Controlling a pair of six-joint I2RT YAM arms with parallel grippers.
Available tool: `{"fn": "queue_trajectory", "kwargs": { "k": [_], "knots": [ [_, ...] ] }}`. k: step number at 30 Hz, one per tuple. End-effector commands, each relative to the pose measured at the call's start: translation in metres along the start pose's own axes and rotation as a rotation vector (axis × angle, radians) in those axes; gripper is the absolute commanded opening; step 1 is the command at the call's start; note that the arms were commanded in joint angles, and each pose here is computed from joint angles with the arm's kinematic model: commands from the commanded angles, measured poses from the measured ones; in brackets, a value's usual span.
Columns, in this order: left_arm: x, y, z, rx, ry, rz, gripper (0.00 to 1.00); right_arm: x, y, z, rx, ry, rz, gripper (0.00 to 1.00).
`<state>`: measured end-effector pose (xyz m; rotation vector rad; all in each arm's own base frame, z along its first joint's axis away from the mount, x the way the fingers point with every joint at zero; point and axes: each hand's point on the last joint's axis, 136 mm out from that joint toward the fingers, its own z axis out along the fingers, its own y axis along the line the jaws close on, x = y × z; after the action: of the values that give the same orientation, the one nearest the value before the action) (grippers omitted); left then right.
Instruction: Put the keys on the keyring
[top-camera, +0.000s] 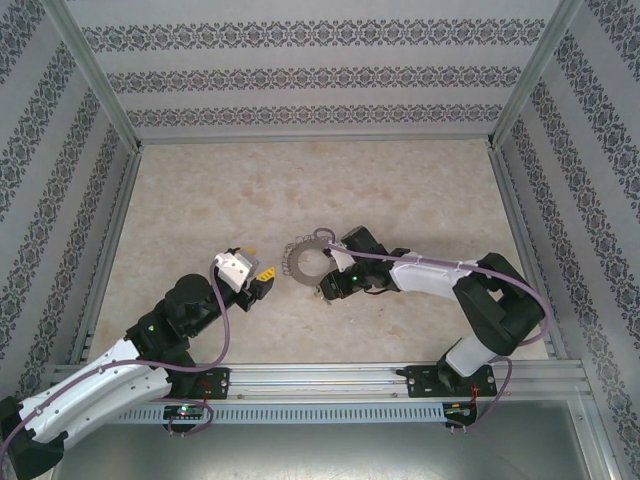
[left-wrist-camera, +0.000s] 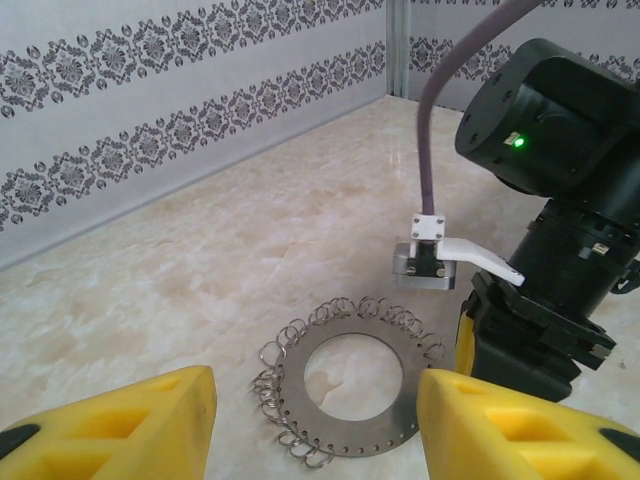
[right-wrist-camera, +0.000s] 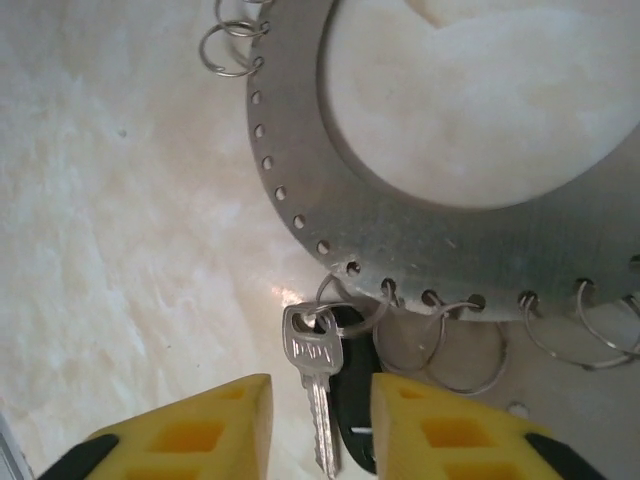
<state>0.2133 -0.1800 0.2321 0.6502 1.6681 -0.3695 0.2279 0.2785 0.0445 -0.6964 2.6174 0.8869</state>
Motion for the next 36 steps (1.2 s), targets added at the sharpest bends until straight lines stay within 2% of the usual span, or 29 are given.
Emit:
{"fn": "queue_trajectory", "kwargs": {
  "k": [1, 5, 9, 11, 12, 13, 17, 19, 21, 24, 29, 32, 36],
  "knots": [
    [-0.004, 0.0, -0.001, 0.002, -0.017, -0.004, 0.56, -0.014, 0.01, -0.021, 0.02, -0.08, -0.026, 0.37],
    [0.001, 0.003, 0.002, -0.019, -0.006, -0.048, 0.6, -0.041, 0.022, -0.065, 0.084, -0.194, -0.121, 0.48],
    [0.002, 0.006, 0.015, -0.047, -0.001, -0.145, 0.74, -0.068, 0.016, -0.116, 0.169, -0.335, -0.181, 0.64],
    [0.004, 0.005, 0.028, -0.053, 0.029, -0.186, 0.87, -0.079, 0.005, -0.14, 0.207, -0.423, -0.184, 0.79],
    [0.008, 0.007, 0.035, -0.065, 0.056, -0.198, 0.99, -0.083, 0.0, -0.15, 0.226, -0.458, -0.189, 0.93],
    [0.013, 0.012, 0.044, -0.095, 0.091, -0.227, 1.0, -0.087, -0.007, -0.162, 0.258, -0.495, -0.199, 0.98],
    [0.037, 0.039, 0.074, -0.189, 0.24, -0.376, 1.0, -0.094, -0.042, -0.2, 0.454, -0.599, -0.229, 0.98],
    [0.034, 0.059, 0.075, -0.244, 0.208, -0.404, 1.0, -0.09, -0.068, -0.215, 0.565, -0.63, -0.2, 0.98],
    [0.026, 0.09, 0.067, -0.319, 0.126, -0.438, 1.0, -0.083, -0.094, -0.227, 0.641, -0.67, -0.155, 0.98],
    [0.025, 0.137, 0.043, -0.486, 0.045, -0.438, 1.0, -0.07, -0.131, -0.24, 0.693, -0.751, -0.05, 0.98],
    [0.048, 0.174, 0.028, -0.651, 0.086, -0.395, 1.0, -0.047, -0.174, -0.235, 0.769, -0.829, -0.001, 0.98],
    [0.065, 0.193, 0.019, -0.744, 0.131, -0.373, 1.0, -0.037, -0.181, -0.222, 0.752, -0.834, -0.048, 0.98],
    [0.072, 0.214, -0.004, -0.887, 0.112, -0.306, 1.0, -0.041, -0.186, -0.213, 0.743, -0.821, -0.091, 0.98]
  ]
}}
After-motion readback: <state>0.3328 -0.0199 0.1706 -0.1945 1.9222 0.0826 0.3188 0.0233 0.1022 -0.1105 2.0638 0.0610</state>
